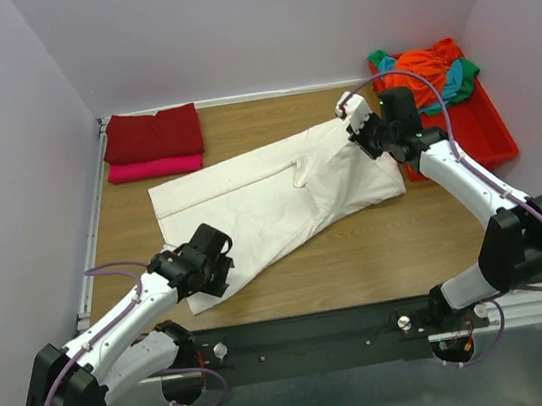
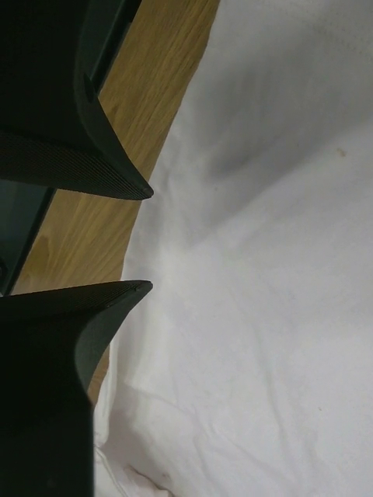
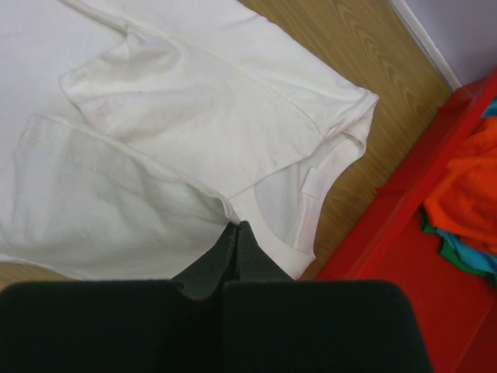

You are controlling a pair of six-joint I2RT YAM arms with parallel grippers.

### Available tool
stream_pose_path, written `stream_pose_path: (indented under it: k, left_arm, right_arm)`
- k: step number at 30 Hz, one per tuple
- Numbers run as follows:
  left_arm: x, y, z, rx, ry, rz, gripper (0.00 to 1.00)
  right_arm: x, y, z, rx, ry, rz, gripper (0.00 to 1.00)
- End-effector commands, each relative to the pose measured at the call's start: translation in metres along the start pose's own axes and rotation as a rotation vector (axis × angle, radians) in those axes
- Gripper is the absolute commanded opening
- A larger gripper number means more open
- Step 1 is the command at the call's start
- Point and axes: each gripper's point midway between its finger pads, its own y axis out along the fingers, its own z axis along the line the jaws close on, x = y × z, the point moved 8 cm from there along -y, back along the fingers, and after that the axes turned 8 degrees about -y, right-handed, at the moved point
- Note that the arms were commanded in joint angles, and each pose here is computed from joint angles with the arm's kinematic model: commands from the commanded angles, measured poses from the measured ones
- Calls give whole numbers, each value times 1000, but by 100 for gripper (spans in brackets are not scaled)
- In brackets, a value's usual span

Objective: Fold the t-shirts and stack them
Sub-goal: Fold the tshirt

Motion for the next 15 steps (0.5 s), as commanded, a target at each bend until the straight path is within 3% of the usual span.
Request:
stream_pose_path:
  k: [1, 15]
  left_arm:
    - [1, -5, -5, -35, 11, 4, 55]
    - [9, -31, -35, -130, 83, -102, 55]
  right_arm:
    - [12, 4, -15, -34, -14, -25, 1]
    - [15, 27, -28, -32, -14, -1, 1]
